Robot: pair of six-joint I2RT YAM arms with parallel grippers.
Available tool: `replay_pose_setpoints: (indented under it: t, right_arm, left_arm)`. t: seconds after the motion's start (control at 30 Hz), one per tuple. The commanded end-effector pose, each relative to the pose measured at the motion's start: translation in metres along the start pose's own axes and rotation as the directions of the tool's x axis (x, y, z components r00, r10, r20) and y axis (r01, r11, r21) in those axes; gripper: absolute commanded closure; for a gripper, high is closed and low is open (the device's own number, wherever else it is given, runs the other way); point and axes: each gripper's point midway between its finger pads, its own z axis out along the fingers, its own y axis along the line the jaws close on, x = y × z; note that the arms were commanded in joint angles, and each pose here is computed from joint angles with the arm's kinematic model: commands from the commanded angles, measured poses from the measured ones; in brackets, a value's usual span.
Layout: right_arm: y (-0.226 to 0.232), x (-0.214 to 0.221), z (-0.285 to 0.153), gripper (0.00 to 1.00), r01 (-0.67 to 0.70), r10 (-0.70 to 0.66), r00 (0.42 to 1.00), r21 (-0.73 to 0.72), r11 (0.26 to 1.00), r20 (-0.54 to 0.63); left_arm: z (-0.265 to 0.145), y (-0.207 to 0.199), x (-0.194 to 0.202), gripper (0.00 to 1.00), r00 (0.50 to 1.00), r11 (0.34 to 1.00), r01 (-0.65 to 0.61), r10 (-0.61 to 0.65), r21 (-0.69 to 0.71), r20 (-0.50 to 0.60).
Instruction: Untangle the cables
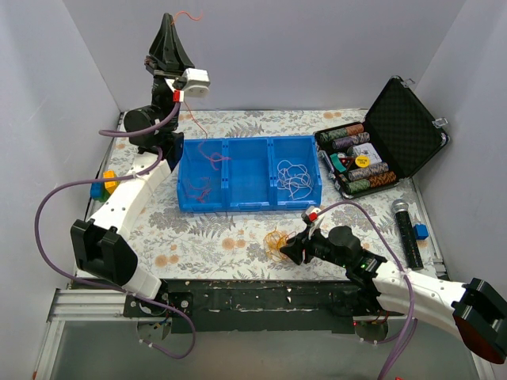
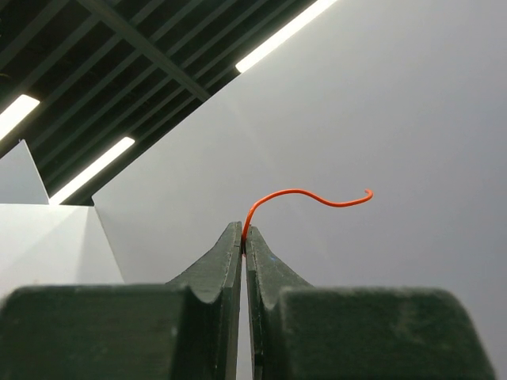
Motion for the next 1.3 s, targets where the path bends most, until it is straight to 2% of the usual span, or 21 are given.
replay_pose_setpoints:
  t: [0.0, 0.6, 0.97, 1.27]
  right_arm:
    - [0.002, -0.006, 0.000, 0.49, 0.001, -0.001, 1.000, -0.004, 1.000, 0.026]
    - [0.000, -0.004, 0.001, 0.50, -0.005, 0.005, 1.000, 0.001, 1.000, 0.023]
    - [0.001, -0.003, 0.001, 0.50, -0.004, 0.004, 1.000, -0.001, 1.000, 0.017]
    - [0.001, -0.004, 0.001, 0.51, -0.005, 0.005, 1.000, -0.001, 1.000, 0.019]
  left_arm:
    - [-0.001, 0.026, -0.015, 0.99, 1.000, 0.999, -0.016, 0.016, -0.043, 0.011]
    - [-0.013, 0.018, -0.006, 1.00, 1.000, 1.000, -0.008, 0.008, -0.015, -0.023]
    - [-0.048, -0.005, 0.013, 1.00, 0.995, 0.998, 0.016, -0.010, 0.059, -0.103]
    - [-0.062, -0.011, 0.023, 1.00, 0.989, 0.997, 0.002, 0.010, 0.082, -0.145]
